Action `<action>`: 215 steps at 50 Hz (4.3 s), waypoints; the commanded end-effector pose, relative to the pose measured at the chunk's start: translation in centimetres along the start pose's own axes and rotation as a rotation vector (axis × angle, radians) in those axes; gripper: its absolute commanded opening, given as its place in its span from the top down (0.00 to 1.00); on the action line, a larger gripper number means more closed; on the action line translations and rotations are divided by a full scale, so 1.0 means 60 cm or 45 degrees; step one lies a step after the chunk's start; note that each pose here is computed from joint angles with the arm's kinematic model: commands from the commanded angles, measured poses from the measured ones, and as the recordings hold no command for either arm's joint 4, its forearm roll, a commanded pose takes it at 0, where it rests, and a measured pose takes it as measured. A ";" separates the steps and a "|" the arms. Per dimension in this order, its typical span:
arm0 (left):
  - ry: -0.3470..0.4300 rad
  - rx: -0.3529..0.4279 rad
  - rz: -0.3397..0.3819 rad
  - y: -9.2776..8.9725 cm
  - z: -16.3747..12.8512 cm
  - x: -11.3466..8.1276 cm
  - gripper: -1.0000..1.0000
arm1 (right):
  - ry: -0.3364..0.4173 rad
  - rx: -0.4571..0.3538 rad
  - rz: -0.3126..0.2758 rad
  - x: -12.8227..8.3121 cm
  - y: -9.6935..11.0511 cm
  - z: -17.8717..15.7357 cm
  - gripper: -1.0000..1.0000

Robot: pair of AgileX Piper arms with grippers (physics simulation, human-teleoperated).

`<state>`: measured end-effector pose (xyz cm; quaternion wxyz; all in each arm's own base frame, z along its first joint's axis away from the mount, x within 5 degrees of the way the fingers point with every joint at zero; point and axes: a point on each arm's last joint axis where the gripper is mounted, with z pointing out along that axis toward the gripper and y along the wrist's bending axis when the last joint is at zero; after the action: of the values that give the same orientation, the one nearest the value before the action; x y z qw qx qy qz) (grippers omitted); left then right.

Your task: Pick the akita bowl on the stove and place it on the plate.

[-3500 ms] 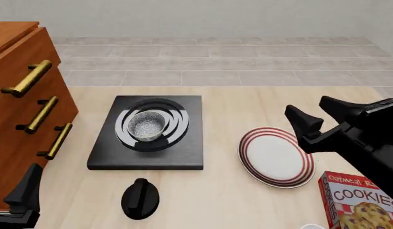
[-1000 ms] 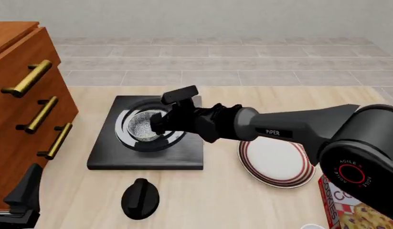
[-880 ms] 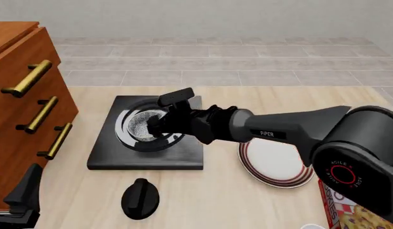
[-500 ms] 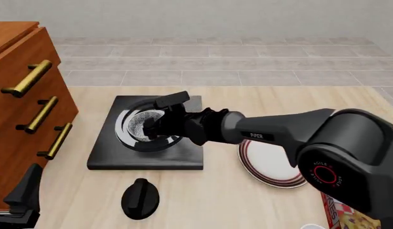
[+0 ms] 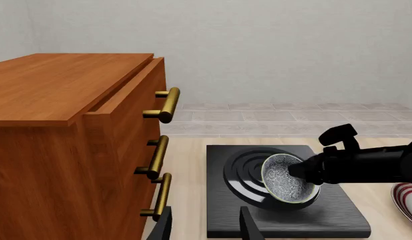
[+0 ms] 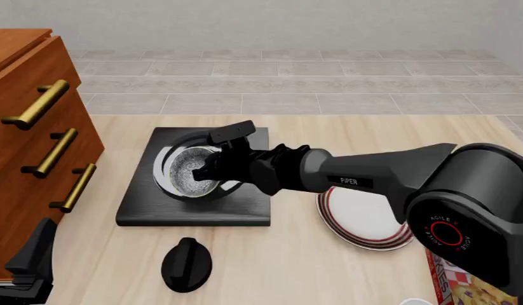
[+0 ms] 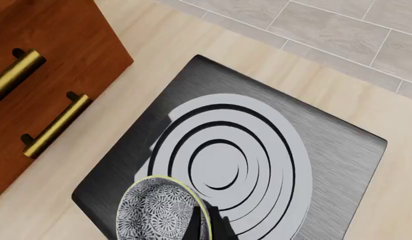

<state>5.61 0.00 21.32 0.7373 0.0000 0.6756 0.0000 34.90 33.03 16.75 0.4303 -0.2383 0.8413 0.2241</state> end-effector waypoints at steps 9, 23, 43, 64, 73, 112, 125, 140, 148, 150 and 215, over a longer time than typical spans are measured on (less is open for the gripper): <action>0.000 0.000 0.000 0.000 0.000 0.000 0.00 | -0.114 -0.016 0.013 -0.023 -0.002 -0.081 1.00; 0.000 0.000 0.000 0.000 0.000 0.000 0.00 | -0.166 0.047 0.048 -0.022 -0.048 -0.133 1.00; 0.000 0.000 0.000 0.000 0.000 0.000 0.00 | -0.247 0.168 0.093 -0.025 -0.113 -0.240 1.00; 0.000 0.000 0.000 0.000 0.000 0.000 0.00 | -0.312 0.391 0.265 0.042 -0.207 -0.346 1.00; 0.000 0.000 0.000 0.000 0.000 0.000 0.00 | -0.321 0.523 0.296 0.088 -0.238 -0.408 1.00; 0.000 0.000 0.000 0.000 0.000 0.000 0.00 | -0.170 0.779 0.387 0.218 -0.316 -0.424 1.00; 0.000 0.000 0.000 0.000 0.000 0.000 0.00 | -0.118 0.750 0.359 0.218 -0.326 -0.390 1.00; 0.000 0.000 0.000 0.000 0.000 0.000 0.00 | -0.056 0.758 0.310 0.212 -0.345 -0.371 1.00; 0.000 0.000 0.000 0.000 0.000 0.000 0.00 | -0.027 0.752 0.304 0.222 -0.348 -0.360 1.00; 0.000 0.000 0.000 0.000 0.000 0.000 0.00 | -0.016 0.752 0.304 0.228 -0.349 -0.356 1.00; 0.000 0.000 0.000 0.000 0.000 0.000 0.00 | -0.145 0.794 0.195 0.175 -0.316 -0.442 0.00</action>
<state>5.61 0.00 21.32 0.7373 0.0000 0.6756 0.0000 25.39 0.29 17.06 0.4930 -0.0133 0.8700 -0.0020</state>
